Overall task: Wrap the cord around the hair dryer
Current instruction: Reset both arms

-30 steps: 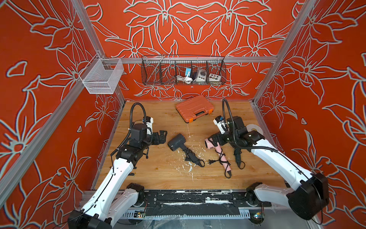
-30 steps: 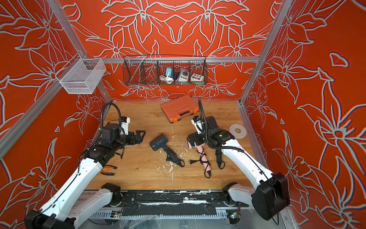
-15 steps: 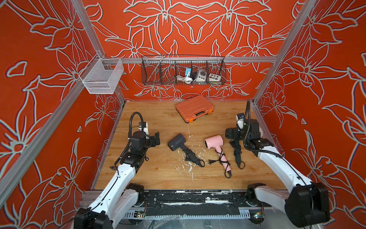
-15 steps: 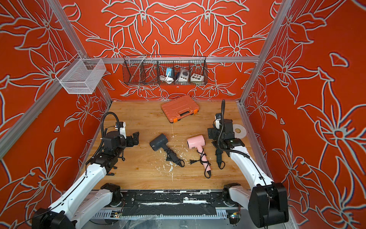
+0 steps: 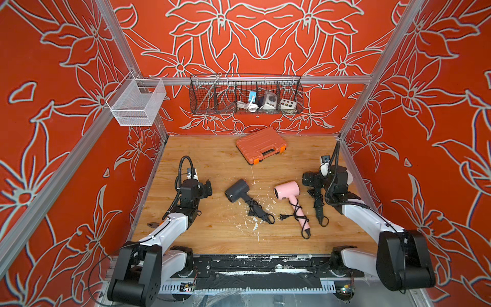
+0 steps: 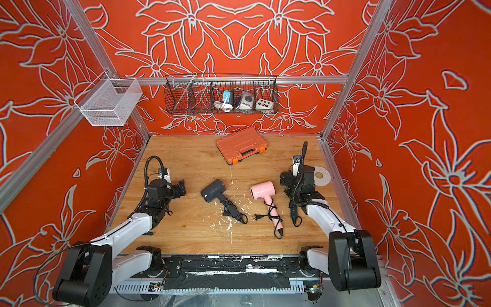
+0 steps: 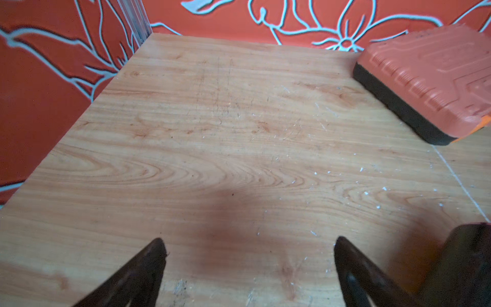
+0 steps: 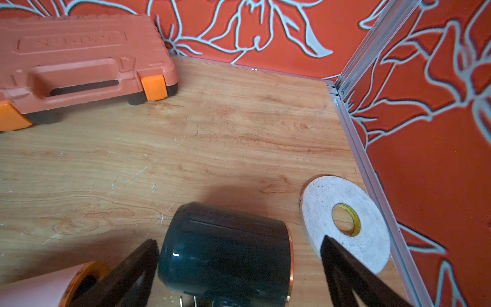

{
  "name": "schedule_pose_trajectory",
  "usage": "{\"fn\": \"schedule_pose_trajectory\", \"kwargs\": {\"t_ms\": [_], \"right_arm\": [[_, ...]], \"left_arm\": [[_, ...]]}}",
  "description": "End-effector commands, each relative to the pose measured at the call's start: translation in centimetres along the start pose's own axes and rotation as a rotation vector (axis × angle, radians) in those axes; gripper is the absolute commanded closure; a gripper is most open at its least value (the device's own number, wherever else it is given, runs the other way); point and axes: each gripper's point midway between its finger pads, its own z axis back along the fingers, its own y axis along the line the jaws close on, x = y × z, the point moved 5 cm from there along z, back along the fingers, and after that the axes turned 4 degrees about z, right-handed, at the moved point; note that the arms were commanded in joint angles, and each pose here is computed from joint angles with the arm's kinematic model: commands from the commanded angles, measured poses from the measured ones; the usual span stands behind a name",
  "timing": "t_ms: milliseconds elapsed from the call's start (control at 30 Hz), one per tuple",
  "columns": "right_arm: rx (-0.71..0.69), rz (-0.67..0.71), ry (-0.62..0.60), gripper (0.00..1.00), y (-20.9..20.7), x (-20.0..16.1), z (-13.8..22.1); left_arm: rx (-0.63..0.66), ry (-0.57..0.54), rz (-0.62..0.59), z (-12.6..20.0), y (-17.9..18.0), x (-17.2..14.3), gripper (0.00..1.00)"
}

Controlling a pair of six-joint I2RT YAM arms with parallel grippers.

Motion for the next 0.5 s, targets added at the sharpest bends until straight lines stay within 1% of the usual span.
{"fn": "schedule_pose_trajectory", "kwargs": {"t_ms": [0,167,233,333,400,467], "right_arm": [[-0.017,0.017,-0.033,0.02,-0.2,-0.1,-0.4],[-0.030,0.040,-0.019,0.02,-0.1,-1.1,-1.0],[-0.031,0.041,-0.011,0.02,0.1,-1.9,-1.4],[-0.039,0.040,-0.047,0.02,0.5,-3.6,-1.8],[-0.065,0.027,-0.094,0.02,0.3,-3.8,-1.5],[-0.072,0.025,-0.097,0.02,0.2,-4.2,-1.1]], "left_arm": [[0.028,-0.089,0.001,-0.5,0.5,1.0,0.04],[0.030,-0.115,-0.005,-1.5,1.1,0.9,0.05],[0.028,-0.108,0.005,-1.9,1.3,0.7,0.05],[0.022,-0.107,0.005,-2.2,1.3,0.2,0.06],[0.022,-0.107,0.006,-2.4,1.3,-0.1,0.06],[0.025,-0.096,0.005,-2.8,1.3,-0.4,0.06]]}}
